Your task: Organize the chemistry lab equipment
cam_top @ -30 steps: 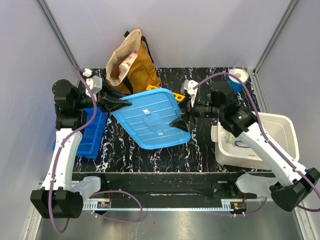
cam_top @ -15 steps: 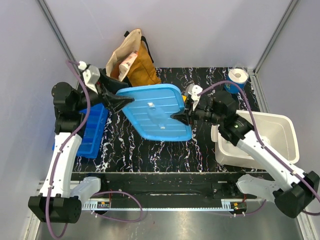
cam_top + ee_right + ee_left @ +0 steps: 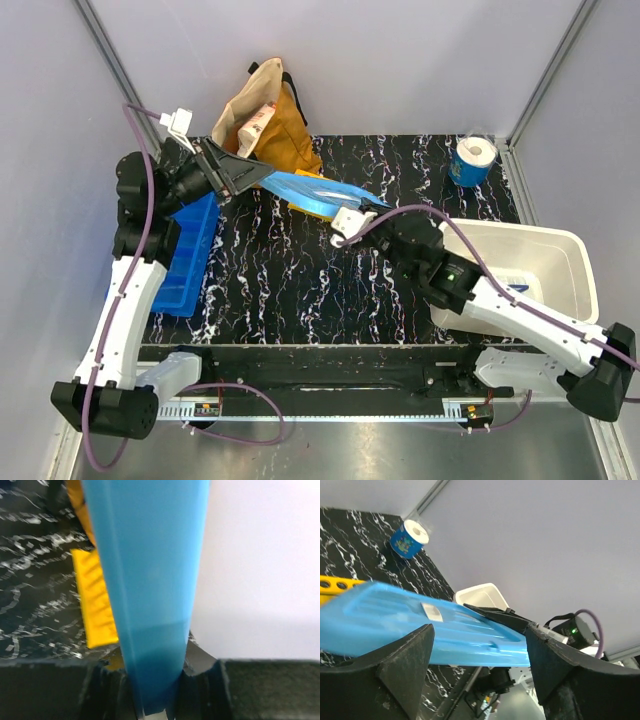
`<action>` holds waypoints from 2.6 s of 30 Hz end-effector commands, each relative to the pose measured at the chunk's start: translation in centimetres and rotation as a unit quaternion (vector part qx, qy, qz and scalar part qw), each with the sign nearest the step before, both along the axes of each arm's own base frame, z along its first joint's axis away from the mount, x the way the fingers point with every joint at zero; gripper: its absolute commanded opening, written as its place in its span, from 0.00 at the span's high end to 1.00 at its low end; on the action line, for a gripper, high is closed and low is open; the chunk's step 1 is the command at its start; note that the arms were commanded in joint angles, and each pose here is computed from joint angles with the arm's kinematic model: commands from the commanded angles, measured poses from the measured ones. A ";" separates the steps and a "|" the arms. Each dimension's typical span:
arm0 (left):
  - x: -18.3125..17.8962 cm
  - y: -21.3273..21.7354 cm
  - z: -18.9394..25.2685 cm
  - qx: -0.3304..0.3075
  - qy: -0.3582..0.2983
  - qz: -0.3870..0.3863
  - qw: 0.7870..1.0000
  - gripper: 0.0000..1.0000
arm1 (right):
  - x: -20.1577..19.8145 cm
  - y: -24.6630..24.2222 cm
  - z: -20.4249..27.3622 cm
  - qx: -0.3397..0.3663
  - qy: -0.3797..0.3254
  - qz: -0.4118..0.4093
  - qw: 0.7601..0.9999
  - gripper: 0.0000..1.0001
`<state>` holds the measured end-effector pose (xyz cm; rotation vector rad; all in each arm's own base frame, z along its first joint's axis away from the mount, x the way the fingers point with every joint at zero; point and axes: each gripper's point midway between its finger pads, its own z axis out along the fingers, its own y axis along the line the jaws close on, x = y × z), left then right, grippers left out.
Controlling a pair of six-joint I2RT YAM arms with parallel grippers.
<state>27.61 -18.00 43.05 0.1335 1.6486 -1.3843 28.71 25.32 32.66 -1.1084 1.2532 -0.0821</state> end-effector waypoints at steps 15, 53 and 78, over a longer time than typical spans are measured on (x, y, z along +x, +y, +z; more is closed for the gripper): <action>0.1 -1.1 -3.1 -0.053 0.098 0.024 0.993 0.16 | 0.8 -2.3 5.0 -0.078 -0.217 -0.202 0.952 1.00; 2.0 -3.6 -7.3 -0.026 0.114 -0.053 0.992 1.00 | -10.0 1.9 -9.1 0.028 0.265 0.029 0.963 0.11; -3.4 -13.6 -1.8 -0.195 0.119 -0.192 0.954 1.00 | -19.0 6.1 17.8 0.429 0.282 0.347 0.785 0.14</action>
